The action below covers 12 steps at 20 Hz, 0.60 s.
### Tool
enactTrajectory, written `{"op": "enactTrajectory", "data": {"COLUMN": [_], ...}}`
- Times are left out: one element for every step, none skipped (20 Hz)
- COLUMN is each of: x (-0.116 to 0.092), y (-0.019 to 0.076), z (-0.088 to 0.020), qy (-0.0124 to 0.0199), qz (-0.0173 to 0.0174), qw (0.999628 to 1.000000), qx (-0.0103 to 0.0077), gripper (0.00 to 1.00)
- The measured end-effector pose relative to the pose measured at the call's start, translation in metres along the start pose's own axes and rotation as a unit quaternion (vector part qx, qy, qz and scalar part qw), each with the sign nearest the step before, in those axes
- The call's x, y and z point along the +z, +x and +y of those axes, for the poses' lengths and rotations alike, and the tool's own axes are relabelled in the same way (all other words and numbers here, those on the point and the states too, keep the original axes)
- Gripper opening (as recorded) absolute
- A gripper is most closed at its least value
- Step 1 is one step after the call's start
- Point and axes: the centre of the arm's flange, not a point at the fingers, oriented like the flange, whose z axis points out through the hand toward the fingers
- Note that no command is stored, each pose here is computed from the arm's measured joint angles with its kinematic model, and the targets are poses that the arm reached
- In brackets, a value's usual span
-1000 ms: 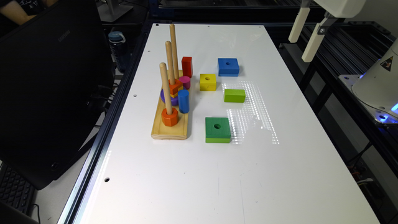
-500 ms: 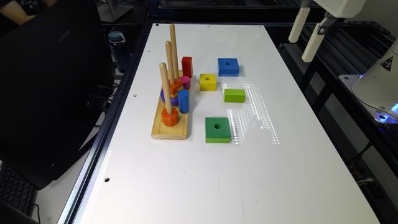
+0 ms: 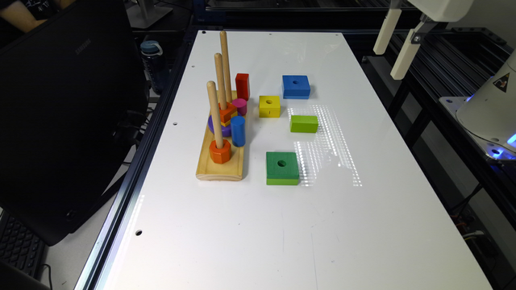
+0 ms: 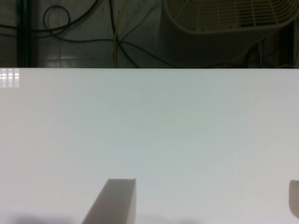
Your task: Pick up green block.
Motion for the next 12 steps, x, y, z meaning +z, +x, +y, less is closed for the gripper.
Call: {"op": "enactTrajectory", "data": {"x": [-0.001,-0.001,-0.002,-0.003,-0.004,-0.004,-0.004,-0.004,-0.003,-0.002,-0.001,0.000], "y": [0.0005,0.0013,0.0025,0.0038,0.0055,0.0082,0.0106,0.0132,0.0155,0.0170,0.0221,0.0248], "z": [0.000,-0.001,-0.002,-0.004,-0.006,-0.008,-0.011,-0.013,-0.015,-0.017,-0.021,-0.023], "qy": [0.0013,0.0032,0.0045,0.0054,0.0062,0.0071,0.0074,0.0076,0.0076,0.0077,0.0073,0.0073], "qz": [0.0013,0.0031,0.0044,0.0053,0.0060,0.0068,0.0071,0.0072,0.0072,0.0073,0.0070,0.0069], "qw": [0.999998,0.999990,0.999981,0.999971,0.999963,0.999952,0.999947,0.999946,0.999945,0.999943,0.999949,0.999949], "qx": [0.0000,0.0000,0.0000,0.0000,0.0001,0.0001,0.0001,0.0001,0.0001,0.0002,0.0005,0.0005], "gripper": [1.00,1.00,1.00,1.00,1.00,1.00,1.00,1.00,1.00,1.00,1.00,1.00]}}
